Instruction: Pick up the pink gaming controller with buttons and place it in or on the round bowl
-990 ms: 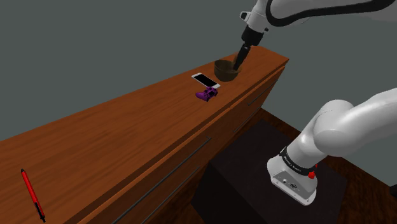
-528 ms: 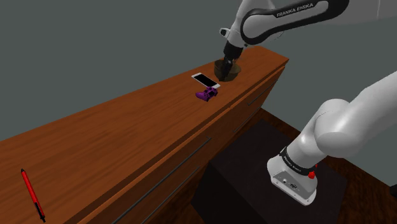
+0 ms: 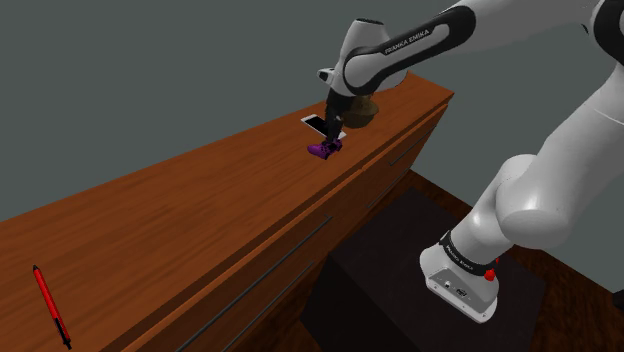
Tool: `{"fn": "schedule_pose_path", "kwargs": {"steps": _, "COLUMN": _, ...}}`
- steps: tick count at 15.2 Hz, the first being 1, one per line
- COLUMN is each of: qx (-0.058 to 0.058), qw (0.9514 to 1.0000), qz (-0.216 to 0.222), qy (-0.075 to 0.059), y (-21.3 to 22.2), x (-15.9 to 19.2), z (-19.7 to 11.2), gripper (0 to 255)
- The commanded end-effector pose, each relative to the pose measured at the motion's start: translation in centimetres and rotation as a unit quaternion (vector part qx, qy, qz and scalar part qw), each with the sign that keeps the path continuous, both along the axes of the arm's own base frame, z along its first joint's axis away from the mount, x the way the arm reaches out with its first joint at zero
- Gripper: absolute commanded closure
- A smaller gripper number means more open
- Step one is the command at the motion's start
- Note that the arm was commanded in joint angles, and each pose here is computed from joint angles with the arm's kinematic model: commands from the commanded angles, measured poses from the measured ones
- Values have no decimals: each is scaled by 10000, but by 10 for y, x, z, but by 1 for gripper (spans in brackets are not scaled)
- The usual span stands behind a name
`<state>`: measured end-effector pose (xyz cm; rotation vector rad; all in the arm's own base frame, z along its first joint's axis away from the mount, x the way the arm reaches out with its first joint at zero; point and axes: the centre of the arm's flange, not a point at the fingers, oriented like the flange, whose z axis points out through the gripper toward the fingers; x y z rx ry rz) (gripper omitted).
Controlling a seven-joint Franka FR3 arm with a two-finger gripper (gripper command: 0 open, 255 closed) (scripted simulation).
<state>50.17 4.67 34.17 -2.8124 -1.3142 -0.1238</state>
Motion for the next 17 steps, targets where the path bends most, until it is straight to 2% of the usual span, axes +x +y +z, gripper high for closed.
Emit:
{"fn": "schedule_pose_path", "kwargs": {"steps": 1, "qx": -3, "qw": 10000, "qz": 53, "qy": -2, "y": 2, "x": 2, "z": -12, "gripper": 0}}
{"fn": "schedule_pose_path", "kwargs": {"steps": 6, "qx": -3, "qw": 10000, "qz": 53, "qy": -2, "y": 4, "x": 4, "z": -41, "gripper": 0}}
{"fn": "schedule_pose_path", "kwargs": {"steps": 14, "qx": -3, "qw": 10000, "qz": 54, "qy": -1, "y": 4, "x": 4, "z": -41, "gripper": 0}}
{"fn": "schedule_pose_path", "kwargs": {"steps": 15, "qx": -3, "qw": 10000, "qz": 54, "qy": -1, "y": 4, "x": 4, "z": -41, "gripper": 255}}
{"fn": "schedule_pose_path", "kwargs": {"steps": 17, "qx": -3, "qw": 10000, "qz": 53, "qy": -1, "y": 4, "x": 4, "z": -42, "gripper": 255}}
